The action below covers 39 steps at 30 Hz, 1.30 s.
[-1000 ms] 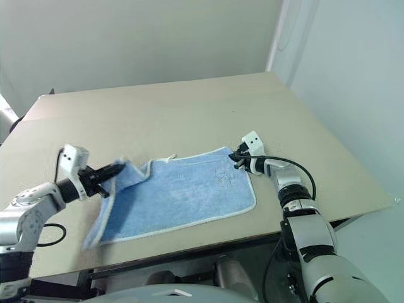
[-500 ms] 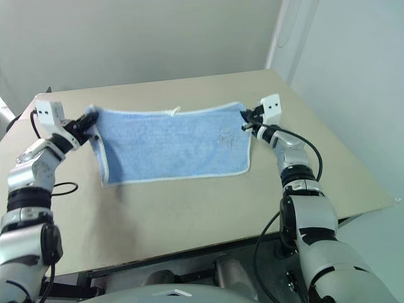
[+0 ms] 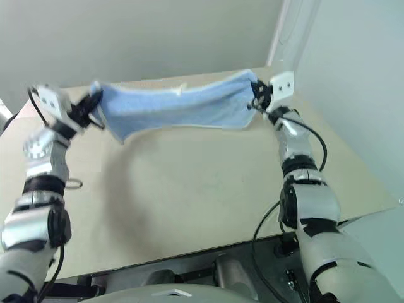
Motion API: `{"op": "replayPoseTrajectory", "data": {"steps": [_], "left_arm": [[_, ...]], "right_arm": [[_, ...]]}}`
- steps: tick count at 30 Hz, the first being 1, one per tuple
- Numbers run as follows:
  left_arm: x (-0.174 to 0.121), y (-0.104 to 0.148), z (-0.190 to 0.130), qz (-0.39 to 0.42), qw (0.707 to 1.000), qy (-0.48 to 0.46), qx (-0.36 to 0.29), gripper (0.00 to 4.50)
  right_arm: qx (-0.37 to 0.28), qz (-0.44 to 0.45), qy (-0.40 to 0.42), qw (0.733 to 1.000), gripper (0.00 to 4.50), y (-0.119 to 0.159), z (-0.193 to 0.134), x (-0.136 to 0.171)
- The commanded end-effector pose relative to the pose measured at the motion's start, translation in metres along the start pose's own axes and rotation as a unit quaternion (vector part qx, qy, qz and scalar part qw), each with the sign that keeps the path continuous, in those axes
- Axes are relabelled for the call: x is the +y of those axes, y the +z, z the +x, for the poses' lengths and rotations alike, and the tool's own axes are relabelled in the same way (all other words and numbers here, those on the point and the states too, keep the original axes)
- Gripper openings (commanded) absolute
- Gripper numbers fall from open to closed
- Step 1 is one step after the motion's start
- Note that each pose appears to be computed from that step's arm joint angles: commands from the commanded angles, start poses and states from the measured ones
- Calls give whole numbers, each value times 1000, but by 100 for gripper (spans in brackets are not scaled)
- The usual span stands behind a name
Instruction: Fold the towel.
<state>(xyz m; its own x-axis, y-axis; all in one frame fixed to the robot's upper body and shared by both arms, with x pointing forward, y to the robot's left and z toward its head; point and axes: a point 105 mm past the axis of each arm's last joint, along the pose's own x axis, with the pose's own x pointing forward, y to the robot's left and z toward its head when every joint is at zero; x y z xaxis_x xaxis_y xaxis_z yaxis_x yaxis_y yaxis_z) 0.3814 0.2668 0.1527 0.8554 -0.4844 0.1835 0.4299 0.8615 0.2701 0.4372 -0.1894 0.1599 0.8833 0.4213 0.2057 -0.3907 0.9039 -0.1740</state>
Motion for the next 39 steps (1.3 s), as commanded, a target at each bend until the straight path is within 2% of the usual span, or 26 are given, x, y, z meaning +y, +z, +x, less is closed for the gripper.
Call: {"op": "replayPoseTrajectory", "data": {"steps": [1,4,8,13,16,18,20,23,30,34,39], "left_arm": [[-12,7,-22,38,998,-53,-3,2],[-23,-3,-49,30,997,-60,22,2],[-31,-1,-75,28,997,-59,32,2],[-46,-2,-107,38,995,-69,57,2],[-56,-11,-128,35,994,-68,84,2],[-64,-17,-139,25,991,-74,104,2],[-70,-23,-148,9,990,-72,123,2],[-70,-32,-152,-37,988,-47,141,2],[-48,-29,-134,-69,991,0,111,2],[-36,-33,-120,-74,992,18,98,2],[-34,-47,-110,-80,989,9,121,2]], "right_arm": [[-64,-11,41,997,0,17,-16,6],[-65,1,73,995,0,9,-46,11],[-43,19,94,994,0,0,-80,12],[11,54,135,989,0,-12,-122,20],[68,117,181,974,0,-27,-146,32],[116,117,196,967,0,-38,-160,40],[133,136,208,959,0,-41,-169,45],[122,148,200,961,0,-37,-167,42],[94,157,183,966,0,-25,-140,32],[104,146,162,970,0,-37,-120,27],[141,121,140,973,0,-61,-97,28]]}}
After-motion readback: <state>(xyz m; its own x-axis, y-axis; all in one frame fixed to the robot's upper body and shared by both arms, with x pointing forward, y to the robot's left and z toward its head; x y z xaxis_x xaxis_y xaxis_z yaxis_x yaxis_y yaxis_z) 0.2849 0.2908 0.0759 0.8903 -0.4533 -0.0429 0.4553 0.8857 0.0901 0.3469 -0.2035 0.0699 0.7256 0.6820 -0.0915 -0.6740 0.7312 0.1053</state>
